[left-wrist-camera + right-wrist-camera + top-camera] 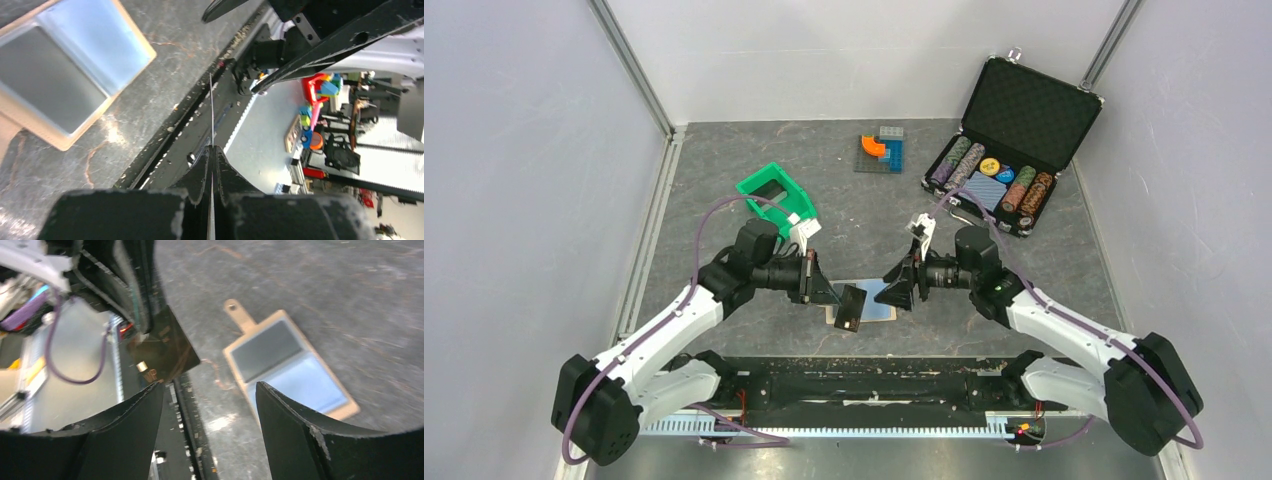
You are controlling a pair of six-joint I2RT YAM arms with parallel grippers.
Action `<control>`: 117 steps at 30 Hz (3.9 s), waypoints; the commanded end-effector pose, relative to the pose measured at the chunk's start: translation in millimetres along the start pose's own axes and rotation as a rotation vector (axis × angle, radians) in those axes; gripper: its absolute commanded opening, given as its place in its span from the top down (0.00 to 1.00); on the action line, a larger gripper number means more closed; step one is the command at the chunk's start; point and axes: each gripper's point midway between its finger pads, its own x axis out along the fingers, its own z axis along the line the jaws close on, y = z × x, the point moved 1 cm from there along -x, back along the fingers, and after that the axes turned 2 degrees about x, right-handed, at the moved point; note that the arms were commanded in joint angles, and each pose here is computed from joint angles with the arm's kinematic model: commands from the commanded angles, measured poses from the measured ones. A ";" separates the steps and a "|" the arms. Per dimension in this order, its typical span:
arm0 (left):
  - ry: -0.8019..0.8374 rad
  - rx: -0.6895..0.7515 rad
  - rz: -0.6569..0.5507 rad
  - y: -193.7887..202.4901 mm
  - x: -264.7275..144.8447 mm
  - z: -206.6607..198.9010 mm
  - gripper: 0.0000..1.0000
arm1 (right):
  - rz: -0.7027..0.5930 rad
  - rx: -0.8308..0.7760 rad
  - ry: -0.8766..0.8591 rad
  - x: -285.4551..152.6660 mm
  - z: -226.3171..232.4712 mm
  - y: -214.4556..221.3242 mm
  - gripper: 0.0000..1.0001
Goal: Take the credit cards out of the card holder
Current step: Remove the credit card from the card holder, then place the credit card in the storage box.
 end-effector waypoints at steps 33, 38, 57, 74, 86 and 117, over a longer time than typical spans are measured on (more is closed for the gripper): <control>0.088 0.105 -0.302 -65.7 -21.1 -32.0 0.40 | -0.297 0.368 -0.281 -8.6 33.0 -41.2 1.00; 0.140 0.069 -0.428 -78.5 -27.1 -40.1 0.35 | -0.471 0.448 -0.297 -21.9 35.6 -65.3 1.00; 0.345 -0.098 -0.509 -77.4 -0.5 -50.1 0.48 | -0.715 0.661 -0.133 -32.5 1.9 -74.3 1.00; 0.295 -0.106 -0.517 -82.4 5.3 -43.4 0.63 | -0.690 0.699 -0.081 -27.5 -7.3 -61.9 1.00; 0.261 -0.092 -0.512 -87.6 10.1 -39.1 0.65 | -0.678 0.735 -0.082 -25.1 -9.3 -56.7 1.00; -0.025 -0.105 -0.664 -147.1 -53.5 20.4 0.98 | -0.549 0.548 0.112 -25.1 -24.7 -25.1 0.05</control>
